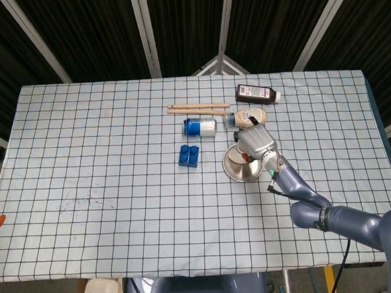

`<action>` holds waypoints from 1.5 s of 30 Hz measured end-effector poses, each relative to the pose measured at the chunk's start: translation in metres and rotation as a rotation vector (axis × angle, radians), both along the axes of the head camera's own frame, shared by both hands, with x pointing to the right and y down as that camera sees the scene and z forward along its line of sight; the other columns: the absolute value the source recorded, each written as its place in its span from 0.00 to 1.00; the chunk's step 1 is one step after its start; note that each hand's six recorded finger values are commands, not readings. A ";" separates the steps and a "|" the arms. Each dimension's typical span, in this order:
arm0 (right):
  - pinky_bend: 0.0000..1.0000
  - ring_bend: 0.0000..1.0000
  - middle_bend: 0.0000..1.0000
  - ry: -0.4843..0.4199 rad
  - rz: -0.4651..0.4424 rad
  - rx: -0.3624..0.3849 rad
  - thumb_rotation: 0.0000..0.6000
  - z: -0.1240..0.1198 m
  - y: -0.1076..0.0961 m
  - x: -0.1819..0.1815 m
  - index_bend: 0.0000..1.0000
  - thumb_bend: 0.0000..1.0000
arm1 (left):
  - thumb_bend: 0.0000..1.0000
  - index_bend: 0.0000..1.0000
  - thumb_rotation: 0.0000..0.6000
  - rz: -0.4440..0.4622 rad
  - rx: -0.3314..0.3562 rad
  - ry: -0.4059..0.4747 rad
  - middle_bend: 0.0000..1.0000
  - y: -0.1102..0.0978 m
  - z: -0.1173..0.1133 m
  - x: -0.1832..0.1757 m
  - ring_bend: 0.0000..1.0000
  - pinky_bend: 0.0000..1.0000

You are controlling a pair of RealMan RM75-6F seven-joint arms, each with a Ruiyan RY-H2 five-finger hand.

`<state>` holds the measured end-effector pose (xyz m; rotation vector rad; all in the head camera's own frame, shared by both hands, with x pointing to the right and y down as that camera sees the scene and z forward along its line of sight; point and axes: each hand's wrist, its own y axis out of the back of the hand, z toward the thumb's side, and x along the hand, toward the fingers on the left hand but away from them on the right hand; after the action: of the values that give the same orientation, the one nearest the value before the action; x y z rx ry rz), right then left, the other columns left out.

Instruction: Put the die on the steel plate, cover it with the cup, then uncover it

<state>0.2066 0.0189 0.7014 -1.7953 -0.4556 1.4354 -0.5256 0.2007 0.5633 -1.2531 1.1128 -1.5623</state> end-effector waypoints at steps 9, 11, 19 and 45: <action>0.08 0.43 0.40 0.027 0.028 0.005 1.00 -0.001 -0.004 0.026 0.48 0.46 | 0.17 0.16 1.00 0.000 -0.002 -0.004 0.00 0.001 0.000 0.001 0.00 0.04; 0.08 0.43 0.40 0.032 0.031 0.001 1.00 -0.001 -0.002 0.031 0.48 0.46 | 0.17 0.16 1.00 0.002 -0.002 -0.004 0.00 0.001 0.000 0.001 0.00 0.04; 0.08 0.43 0.40 0.043 0.018 -0.009 1.00 -0.005 0.008 0.044 0.48 0.46 | 0.17 0.16 1.00 0.005 -0.003 -0.004 0.00 0.001 0.001 0.002 0.00 0.04; 0.08 0.43 0.40 -0.067 -0.040 0.017 1.00 -0.011 0.010 -0.025 0.48 0.46 | 0.17 0.16 1.00 0.006 -0.005 0.003 0.00 0.000 0.000 0.001 0.00 0.04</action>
<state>0.1818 0.0285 0.6901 -1.8333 -0.4628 1.3432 -0.5243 0.2010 0.5637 -1.2610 1.1067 -1.5598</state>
